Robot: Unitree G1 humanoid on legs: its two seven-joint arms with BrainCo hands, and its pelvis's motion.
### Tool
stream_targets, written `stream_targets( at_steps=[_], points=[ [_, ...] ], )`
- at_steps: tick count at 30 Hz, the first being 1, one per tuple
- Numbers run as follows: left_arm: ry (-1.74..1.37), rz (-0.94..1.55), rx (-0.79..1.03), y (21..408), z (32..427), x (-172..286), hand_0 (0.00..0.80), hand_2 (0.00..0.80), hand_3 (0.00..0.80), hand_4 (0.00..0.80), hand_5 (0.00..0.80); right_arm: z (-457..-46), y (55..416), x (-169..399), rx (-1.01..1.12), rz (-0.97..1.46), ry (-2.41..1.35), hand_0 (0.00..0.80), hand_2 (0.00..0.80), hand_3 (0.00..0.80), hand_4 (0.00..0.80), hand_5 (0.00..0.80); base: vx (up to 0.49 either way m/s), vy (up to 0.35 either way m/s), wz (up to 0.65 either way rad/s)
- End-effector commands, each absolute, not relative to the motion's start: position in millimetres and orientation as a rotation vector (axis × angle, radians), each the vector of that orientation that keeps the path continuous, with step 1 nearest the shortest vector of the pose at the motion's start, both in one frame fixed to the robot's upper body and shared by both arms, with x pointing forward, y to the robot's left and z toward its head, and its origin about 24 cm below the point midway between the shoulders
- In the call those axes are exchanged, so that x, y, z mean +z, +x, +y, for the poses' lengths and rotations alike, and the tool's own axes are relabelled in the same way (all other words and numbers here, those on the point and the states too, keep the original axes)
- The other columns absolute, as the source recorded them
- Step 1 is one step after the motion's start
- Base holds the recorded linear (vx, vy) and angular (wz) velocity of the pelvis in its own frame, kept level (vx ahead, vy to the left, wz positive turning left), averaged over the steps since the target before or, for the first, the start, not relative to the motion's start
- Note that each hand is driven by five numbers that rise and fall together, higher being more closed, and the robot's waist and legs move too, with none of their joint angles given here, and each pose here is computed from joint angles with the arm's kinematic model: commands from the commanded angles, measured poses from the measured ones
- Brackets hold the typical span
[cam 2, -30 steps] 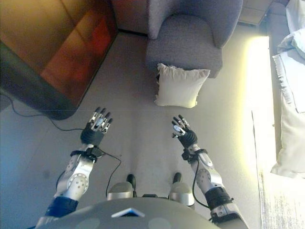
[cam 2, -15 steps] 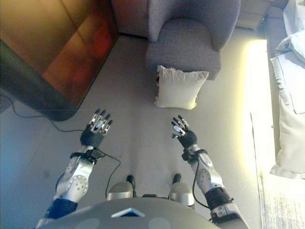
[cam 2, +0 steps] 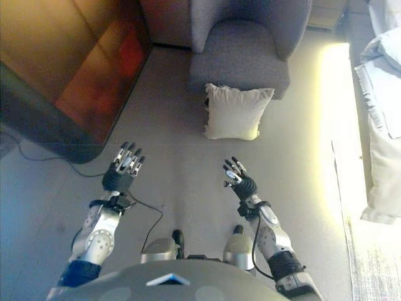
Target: Pick up the cushion and take it to the sofa
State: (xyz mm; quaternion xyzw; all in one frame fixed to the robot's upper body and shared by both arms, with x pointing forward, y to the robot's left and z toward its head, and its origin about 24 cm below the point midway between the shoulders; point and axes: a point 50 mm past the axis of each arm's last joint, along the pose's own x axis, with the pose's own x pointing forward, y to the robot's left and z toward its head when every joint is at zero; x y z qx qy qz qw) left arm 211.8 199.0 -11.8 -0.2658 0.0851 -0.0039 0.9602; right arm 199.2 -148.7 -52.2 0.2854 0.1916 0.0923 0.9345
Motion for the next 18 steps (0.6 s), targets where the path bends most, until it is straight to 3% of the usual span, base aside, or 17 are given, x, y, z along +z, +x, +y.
stream_targets(
  at_steps=[1, 11, 18],
  points=[
    [-0.486, 0.099, -0.030, 218.6, 211.1, 7.4, 0.000, 0.000, 0.000, 0.000, 0.000, -139.2, 208.0, -36.1, 0.198, 0.284, 0.609, 0.000, 0.000, 0.000, 0.000, 0.000, 0.172, 0.127, 0.35],
    [-0.450, 0.107, -0.077, 210.8, 211.7, 9.3, 0.000, 0.000, 0.000, 0.000, 0.000, -145.1, 220.0, -28.9, 0.173, 0.273, 0.636, 0.000, 0.000, 0.000, 0.000, 0.000, 0.320, -0.140, 0.08],
    [-0.445, 0.135, -0.117, 197.0, 211.5, 1.2, 0.000, 0.000, 0.000, 0.000, 0.000, -152.1, 213.8, -37.0, 0.150, 0.279, 0.646, 0.000, 0.000, 0.000, 0.000, 0.000, 0.416, -0.160, 0.47]
  ],
)
